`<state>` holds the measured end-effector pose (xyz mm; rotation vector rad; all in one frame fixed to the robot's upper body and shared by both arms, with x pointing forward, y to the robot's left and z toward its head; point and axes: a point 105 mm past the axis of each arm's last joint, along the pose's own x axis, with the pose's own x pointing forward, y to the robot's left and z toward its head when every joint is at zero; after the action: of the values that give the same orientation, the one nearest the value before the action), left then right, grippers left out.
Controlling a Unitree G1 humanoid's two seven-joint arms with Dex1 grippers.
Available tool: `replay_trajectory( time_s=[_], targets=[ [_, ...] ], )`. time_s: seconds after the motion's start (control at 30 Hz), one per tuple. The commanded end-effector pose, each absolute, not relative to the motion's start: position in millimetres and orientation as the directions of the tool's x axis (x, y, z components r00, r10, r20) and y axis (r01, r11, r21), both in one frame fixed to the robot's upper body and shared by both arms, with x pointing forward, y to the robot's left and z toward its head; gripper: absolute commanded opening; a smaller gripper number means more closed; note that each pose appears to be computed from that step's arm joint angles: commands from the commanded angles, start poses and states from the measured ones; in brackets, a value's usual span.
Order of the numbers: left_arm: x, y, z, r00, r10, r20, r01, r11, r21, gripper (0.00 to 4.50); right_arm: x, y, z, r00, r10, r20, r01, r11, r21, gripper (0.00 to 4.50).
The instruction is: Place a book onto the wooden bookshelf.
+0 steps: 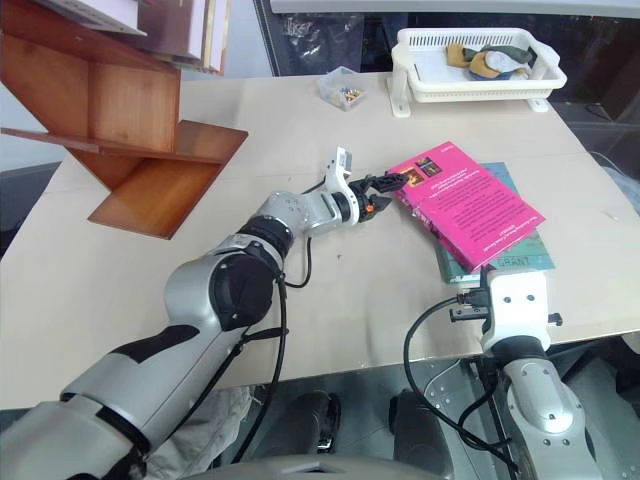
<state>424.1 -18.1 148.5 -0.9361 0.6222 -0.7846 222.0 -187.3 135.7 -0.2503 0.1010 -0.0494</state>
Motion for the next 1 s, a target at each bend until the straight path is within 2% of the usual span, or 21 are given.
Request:
replay_trajectory(
  time_s=[0.03, 0.23, 0.77, 1.0],
  targets=[
    [419, -22, 159, 0.523, -0.849, -0.077, 0.373, 0.309, -0.875, 3.95, 222, -196, 146, 0.992, -0.097, -0.083, 0.069, 0.956, -0.283, 0.02],
    [410, -27, 151, 0.469, -0.879, -0.083, 0.383, 0.287, -0.878, 3.95, 231, -200, 136, 0.987, -0.094, -0.129, 0.051, 0.952, -0.302, 0.02],
    [407, -20, 140, 0.468, -0.876, -0.117, 0.37, 0.315, -0.874, 3.95, 254, -171, 133, 0.992, 0.041, -0.123, -0.071, 0.964, -0.257, 0.02],
    [406, -17, 139, 0.472, -0.874, -0.115, 0.344, 0.303, -0.889, 3.95, 260, -165, 133, 0.991, 0.061, -0.117, -0.089, 0.964, -0.249, 0.02]
  ],
)
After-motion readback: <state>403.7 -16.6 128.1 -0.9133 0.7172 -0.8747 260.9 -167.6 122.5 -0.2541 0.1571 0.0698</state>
